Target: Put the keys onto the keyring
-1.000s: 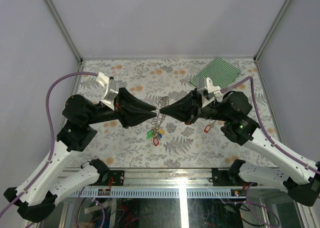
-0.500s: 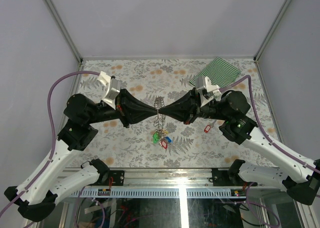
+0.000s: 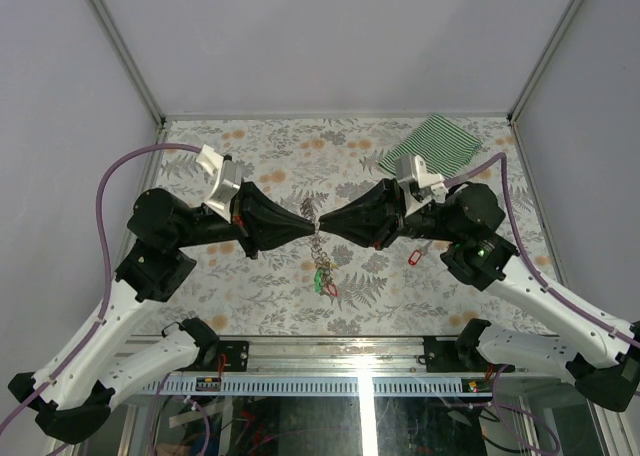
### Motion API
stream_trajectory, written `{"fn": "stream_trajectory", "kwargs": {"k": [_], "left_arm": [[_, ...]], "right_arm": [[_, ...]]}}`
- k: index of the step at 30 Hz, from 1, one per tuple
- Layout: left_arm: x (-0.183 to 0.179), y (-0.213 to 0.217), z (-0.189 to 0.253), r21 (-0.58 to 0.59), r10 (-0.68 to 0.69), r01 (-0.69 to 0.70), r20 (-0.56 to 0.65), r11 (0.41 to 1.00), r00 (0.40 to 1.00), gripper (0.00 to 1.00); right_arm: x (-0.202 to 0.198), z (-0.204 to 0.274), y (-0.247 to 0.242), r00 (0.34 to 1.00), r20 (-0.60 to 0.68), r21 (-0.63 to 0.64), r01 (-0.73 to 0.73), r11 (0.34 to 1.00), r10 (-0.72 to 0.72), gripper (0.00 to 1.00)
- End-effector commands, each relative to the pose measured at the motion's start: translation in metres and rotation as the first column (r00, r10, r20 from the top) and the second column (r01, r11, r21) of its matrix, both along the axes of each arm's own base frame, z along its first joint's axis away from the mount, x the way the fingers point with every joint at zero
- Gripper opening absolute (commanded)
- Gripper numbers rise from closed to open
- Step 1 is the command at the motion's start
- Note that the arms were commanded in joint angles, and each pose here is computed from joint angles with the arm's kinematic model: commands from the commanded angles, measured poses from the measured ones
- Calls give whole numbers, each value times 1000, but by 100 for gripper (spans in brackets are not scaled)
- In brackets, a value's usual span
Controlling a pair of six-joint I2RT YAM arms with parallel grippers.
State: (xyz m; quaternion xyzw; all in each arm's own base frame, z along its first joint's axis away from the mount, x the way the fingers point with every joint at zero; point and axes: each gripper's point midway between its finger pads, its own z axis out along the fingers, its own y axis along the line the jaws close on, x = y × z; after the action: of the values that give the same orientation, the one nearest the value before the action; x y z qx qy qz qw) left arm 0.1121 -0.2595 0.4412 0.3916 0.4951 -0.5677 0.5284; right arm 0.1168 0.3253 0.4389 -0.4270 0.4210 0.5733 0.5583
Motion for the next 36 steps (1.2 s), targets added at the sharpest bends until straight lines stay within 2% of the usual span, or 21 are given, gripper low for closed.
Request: {"fn": "stream_trajectory", "kwargs": {"k": [1, 8, 13, 25, 36], "left_arm": [[-13, 2, 15, 3, -50, 50, 82, 999, 995, 0], [-11, -1, 4, 117, -80, 68, 101, 991, 992, 0], [-11, -1, 6, 151, -98, 79, 120, 985, 988, 0], [-3, -4, 0, 184, -87, 67, 102, 981, 991, 0], [-2, -5, -1, 191, -92, 73, 93, 979, 991, 0]], "right_arm": [[-18, 32, -19, 992, 127, 70, -3, 998, -6, 25], [-16, 21, -32, 984, 162, 21, 67, 998, -69, 35], [-15, 10, -34, 984, 163, -44, 86, 995, -78, 39], [-6, 4, -23, 988, 145, -121, 80, 989, -62, 42], [-4, -1, -13, 990, 136, -164, 47, 985, -25, 40]]}}
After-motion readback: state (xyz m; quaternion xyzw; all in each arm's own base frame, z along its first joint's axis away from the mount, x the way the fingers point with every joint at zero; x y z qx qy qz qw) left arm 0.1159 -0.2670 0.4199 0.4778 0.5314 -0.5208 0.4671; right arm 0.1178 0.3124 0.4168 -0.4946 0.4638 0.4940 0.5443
